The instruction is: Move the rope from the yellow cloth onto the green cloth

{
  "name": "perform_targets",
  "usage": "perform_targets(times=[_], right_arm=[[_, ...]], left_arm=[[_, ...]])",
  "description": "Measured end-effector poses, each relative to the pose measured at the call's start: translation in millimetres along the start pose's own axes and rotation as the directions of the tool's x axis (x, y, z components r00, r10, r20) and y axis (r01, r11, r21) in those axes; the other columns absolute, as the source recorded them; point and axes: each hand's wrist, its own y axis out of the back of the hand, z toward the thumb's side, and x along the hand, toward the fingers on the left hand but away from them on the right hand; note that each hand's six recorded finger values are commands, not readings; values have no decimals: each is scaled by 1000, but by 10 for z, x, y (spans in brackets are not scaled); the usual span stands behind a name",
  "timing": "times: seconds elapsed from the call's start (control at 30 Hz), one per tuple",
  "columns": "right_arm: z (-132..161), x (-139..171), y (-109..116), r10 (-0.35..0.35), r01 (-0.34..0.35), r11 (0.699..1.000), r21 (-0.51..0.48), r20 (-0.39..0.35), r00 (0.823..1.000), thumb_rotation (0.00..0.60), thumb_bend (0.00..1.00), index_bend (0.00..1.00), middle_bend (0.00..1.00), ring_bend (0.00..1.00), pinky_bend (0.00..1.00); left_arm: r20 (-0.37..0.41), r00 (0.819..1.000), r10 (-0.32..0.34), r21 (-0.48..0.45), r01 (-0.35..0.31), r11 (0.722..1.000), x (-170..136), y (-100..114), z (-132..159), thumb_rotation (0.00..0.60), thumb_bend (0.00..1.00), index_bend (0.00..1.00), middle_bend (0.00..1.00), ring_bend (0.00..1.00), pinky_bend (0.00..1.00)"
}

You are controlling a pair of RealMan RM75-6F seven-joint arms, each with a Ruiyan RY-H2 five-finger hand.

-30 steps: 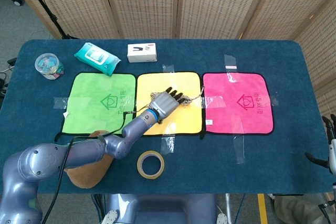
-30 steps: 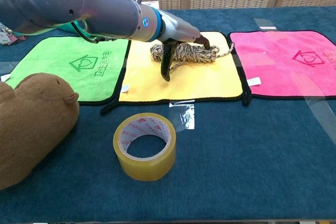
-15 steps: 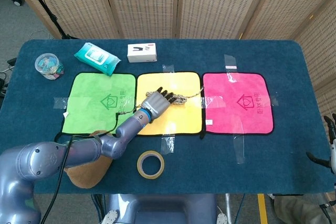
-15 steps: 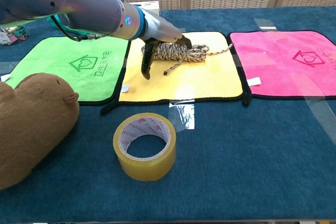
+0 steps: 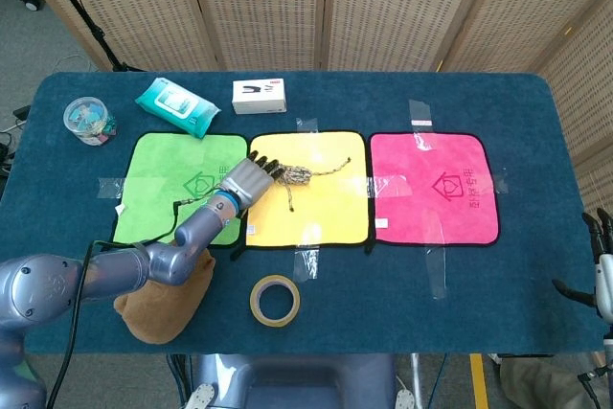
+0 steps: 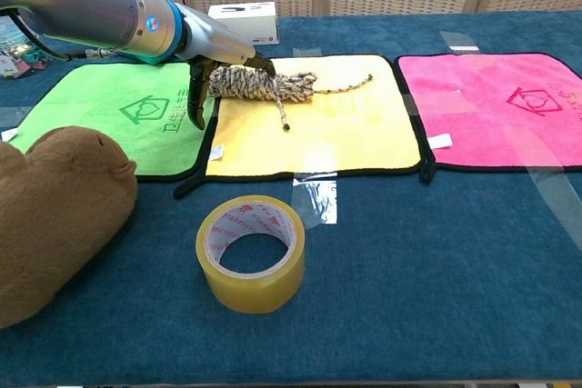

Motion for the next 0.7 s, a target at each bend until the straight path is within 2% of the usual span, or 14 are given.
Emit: perform_targets(times=[0.43, 0.7], right_arm=[[71, 15, -62, 20, -20, 1000, 4, -20, 1000, 600, 0, 0, 0, 0, 0], [115, 25, -100, 34, -34, 999, 6, -33, 999, 600, 0, 0, 0, 0, 0]], left_arm=[[-47, 998, -30, -21, 29, 999, -210, -253, -446, 600, 110, 0, 0, 0, 0], [-52, 998, -21, -43, 19, 999, -319, -340, -598, 600, 110, 0, 0, 0, 0]])
